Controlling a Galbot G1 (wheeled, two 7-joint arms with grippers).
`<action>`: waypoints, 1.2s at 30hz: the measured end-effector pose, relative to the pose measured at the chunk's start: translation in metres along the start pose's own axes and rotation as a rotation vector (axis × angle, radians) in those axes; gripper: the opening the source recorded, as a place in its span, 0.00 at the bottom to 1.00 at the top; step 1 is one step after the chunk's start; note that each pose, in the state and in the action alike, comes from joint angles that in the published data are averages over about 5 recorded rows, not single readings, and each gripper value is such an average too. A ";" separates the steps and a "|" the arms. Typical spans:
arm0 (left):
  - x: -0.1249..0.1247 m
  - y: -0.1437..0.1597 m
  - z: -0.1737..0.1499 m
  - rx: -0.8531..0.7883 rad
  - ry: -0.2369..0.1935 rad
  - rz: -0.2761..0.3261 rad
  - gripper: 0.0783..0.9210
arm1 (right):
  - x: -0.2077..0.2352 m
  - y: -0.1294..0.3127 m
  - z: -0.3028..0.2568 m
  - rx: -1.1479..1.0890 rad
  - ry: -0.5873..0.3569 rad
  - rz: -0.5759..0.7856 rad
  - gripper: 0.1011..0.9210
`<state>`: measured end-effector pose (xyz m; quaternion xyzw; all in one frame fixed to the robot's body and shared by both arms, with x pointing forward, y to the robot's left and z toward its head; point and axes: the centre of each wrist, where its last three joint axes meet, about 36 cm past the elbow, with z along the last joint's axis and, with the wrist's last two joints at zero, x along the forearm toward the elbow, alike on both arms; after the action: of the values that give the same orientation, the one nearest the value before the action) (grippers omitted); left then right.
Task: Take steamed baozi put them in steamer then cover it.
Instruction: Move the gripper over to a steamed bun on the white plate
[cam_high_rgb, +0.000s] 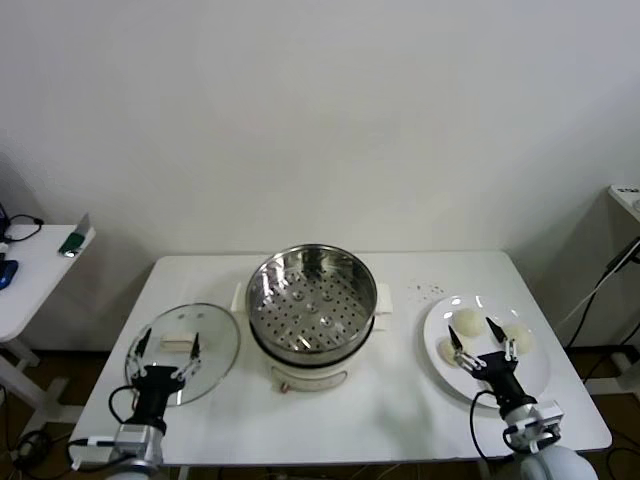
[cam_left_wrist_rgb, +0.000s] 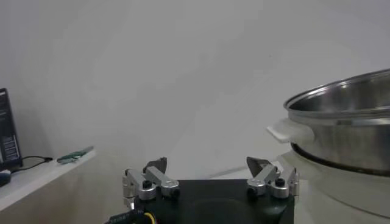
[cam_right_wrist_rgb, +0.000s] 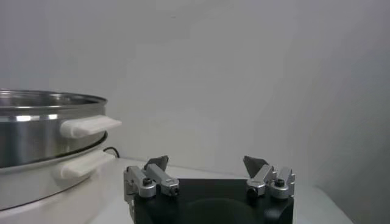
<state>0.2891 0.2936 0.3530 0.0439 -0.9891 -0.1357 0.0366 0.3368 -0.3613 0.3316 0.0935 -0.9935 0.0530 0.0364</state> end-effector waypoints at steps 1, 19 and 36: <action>0.000 0.000 0.000 0.001 0.000 -0.001 0.88 | -0.001 -0.001 0.000 0.006 0.001 -0.003 0.88; 0.003 0.001 -0.002 0.004 -0.009 -0.037 0.88 | -0.082 -0.114 -0.055 0.523 0.267 -0.512 0.88; 0.010 0.005 0.003 0.002 0.009 -0.069 0.88 | -0.196 -0.178 -0.154 0.891 0.641 -0.922 0.88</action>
<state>0.2786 0.2984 0.3521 0.0785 -0.9870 -0.1355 0.0363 0.5721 -0.4825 0.4858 0.4896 -0.6772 0.4578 0.3036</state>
